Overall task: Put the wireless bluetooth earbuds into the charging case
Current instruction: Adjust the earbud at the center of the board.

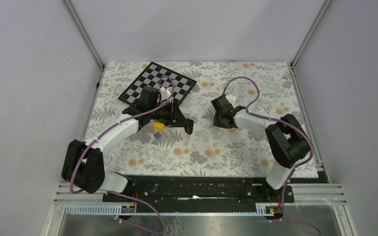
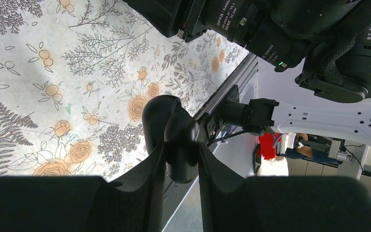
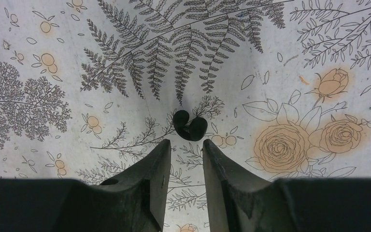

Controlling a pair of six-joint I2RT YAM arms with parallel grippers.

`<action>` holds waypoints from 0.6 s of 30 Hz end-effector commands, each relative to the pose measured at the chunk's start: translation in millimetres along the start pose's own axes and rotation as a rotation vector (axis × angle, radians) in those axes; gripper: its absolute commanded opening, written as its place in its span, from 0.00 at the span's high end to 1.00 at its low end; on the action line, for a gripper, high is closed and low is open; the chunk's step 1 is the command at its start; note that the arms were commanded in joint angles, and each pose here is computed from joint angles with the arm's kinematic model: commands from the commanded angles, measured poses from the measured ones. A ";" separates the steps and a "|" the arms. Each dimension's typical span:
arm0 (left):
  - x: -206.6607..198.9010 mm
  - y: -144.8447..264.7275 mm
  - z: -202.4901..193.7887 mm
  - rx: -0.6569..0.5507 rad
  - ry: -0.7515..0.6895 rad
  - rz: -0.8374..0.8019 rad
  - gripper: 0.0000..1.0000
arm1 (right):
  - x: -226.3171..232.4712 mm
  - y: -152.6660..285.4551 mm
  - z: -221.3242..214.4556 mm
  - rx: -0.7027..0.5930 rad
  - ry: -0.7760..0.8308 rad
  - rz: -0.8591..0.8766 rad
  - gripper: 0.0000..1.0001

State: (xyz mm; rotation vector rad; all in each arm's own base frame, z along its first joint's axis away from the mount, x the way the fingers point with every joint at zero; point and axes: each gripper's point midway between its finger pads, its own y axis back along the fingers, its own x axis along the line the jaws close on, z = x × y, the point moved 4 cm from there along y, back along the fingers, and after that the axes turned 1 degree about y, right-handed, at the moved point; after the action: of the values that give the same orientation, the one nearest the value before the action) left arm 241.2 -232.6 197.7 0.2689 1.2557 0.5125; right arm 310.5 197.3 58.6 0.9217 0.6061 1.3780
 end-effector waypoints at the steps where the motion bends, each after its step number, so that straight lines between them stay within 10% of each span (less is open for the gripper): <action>1: -6.6 5.4 3.0 -0.026 -0.052 -0.017 1.00 | 4.0 0.2 16.1 -0.048 0.002 -0.012 0.61; 18: -6.1 7.8 3.6 -0.034 -0.065 0.004 1.00 | 13.5 21.0 27.4 -0.104 0.075 0.030 0.63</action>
State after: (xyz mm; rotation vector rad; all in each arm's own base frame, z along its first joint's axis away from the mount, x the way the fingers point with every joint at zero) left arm 238.5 -230.6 195.6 0.2859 1.2542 0.5158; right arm 318.3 198.7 62.4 0.8790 0.6276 1.4034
